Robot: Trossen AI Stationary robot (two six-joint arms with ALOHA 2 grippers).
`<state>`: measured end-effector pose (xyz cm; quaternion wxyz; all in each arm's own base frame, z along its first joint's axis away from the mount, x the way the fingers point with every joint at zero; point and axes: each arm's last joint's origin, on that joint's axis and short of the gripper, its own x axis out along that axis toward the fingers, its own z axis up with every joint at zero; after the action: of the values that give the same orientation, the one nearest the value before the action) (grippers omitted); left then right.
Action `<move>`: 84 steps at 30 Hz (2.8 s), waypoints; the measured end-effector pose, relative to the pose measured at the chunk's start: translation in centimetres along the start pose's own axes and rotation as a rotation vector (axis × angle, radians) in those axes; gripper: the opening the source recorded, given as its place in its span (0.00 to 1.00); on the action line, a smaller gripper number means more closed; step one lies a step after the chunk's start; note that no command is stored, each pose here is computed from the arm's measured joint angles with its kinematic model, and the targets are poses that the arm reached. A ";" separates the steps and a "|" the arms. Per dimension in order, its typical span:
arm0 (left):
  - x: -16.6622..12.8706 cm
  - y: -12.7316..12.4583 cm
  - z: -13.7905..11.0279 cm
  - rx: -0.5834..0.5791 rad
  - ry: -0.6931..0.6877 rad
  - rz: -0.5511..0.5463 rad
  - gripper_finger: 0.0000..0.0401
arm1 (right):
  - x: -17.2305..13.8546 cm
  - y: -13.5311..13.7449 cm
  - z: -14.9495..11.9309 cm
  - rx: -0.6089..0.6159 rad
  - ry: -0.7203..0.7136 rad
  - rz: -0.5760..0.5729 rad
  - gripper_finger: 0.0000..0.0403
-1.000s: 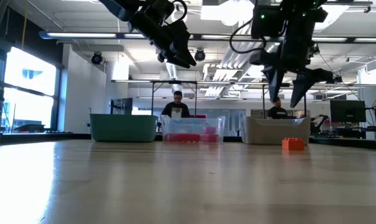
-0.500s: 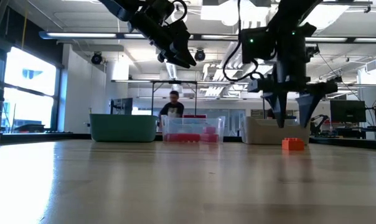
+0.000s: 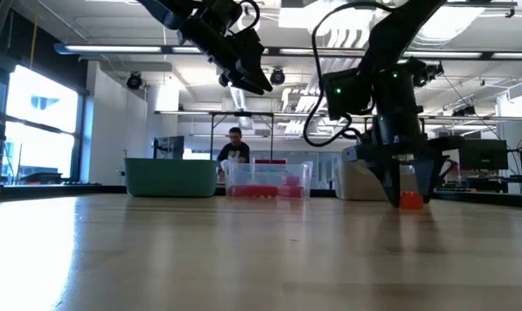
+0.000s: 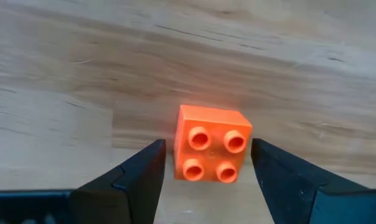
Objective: Sort & place blocks by color
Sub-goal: Put the orange game piece into the green bin
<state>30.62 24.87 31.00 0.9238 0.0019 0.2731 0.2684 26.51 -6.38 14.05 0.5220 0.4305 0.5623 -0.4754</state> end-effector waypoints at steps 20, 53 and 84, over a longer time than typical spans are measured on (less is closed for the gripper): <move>-0.1 -0.4 -1.1 -0.105 0.112 -0.078 0.56 | -2.1 2.6 0.3 -0.194 0.070 0.188 0.27; -0.7 -6.2 -1.9 -0.572 0.374 -0.435 0.56 | -13.6 8.5 -1.4 -0.891 -0.653 0.135 0.27; -1.1 -8.3 -1.4 -0.584 0.378 -0.438 0.56 | -15.8 9.9 -1.8 -1.069 -0.874 0.100 0.27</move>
<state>33.24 17.02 29.06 0.8543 -0.3680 0.3442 0.1274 37.19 -2.65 28.97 0.8625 -0.0913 0.4370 -0.2384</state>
